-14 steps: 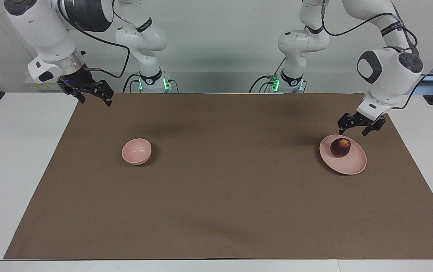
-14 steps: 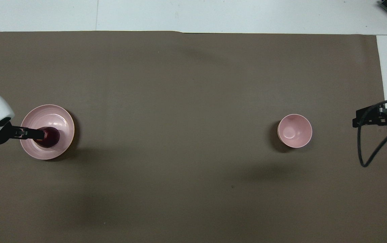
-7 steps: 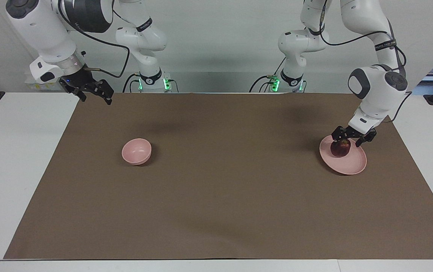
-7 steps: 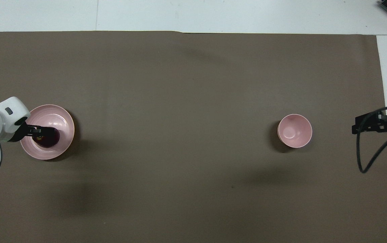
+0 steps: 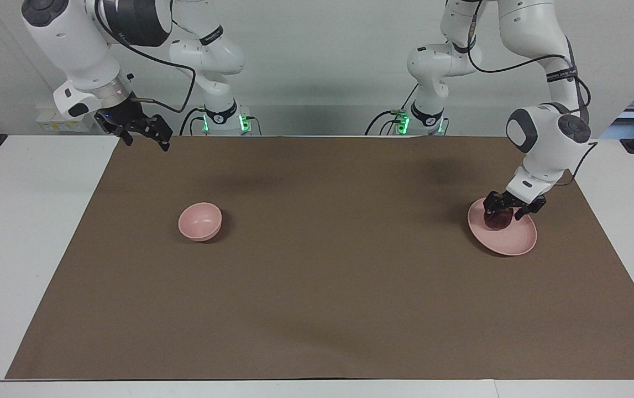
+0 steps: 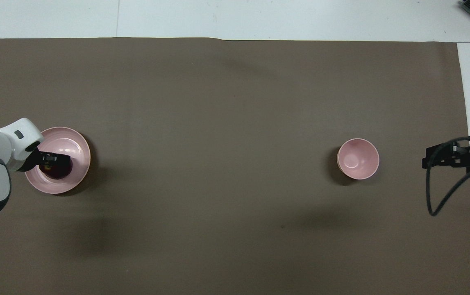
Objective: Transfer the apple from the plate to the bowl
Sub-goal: 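Lift the apple with the left gripper while the right gripper approaches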
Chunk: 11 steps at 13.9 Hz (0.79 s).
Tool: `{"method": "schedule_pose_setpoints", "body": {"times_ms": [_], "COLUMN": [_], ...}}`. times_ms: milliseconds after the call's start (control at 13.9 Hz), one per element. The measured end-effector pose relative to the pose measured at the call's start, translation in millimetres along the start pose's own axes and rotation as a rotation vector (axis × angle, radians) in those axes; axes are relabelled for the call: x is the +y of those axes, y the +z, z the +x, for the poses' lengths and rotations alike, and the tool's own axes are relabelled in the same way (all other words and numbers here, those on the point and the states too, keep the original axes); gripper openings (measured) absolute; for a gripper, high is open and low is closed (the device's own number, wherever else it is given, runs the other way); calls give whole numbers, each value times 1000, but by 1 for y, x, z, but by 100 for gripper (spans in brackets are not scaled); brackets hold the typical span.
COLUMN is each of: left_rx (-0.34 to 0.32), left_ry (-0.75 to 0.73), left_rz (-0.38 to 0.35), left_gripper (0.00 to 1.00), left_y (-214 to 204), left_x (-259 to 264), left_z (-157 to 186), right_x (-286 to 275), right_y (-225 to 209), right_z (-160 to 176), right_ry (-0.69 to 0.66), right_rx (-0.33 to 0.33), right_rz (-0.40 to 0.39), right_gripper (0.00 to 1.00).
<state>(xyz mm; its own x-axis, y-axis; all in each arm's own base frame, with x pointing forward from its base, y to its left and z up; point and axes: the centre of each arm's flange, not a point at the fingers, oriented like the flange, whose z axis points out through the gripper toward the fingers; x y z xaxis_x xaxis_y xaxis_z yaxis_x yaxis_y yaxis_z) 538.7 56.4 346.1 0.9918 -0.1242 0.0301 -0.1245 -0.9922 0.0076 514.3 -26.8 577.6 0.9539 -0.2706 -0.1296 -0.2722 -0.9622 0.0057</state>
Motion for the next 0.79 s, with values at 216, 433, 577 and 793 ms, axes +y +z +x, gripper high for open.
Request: {"method": "schedule_pose_setpoints", "body": {"times_ms": [216,433,577,793], "left_rx": [-37,-28,-14,13], "left_ry": [-5,-29,-43,-34], "left_rz": [-10,-9,-7,-6], "left_gripper": [64,62,62,62], "left_y": [-1,-9,-21,-49], "left_x": [1,4,11,26], "left_z": [-4,-4,-4,-4], "right_x": [-30,-57,-81,-114], "right_y": [16,33,46,66], "right_z": [-8,-11,-11,-6], "right_ry": [110,246,329,478], "right_rx": [-46,-123,-164,-245], "right_rz": [34,109,129,210], "right_gripper": [100,100,100,100]}}
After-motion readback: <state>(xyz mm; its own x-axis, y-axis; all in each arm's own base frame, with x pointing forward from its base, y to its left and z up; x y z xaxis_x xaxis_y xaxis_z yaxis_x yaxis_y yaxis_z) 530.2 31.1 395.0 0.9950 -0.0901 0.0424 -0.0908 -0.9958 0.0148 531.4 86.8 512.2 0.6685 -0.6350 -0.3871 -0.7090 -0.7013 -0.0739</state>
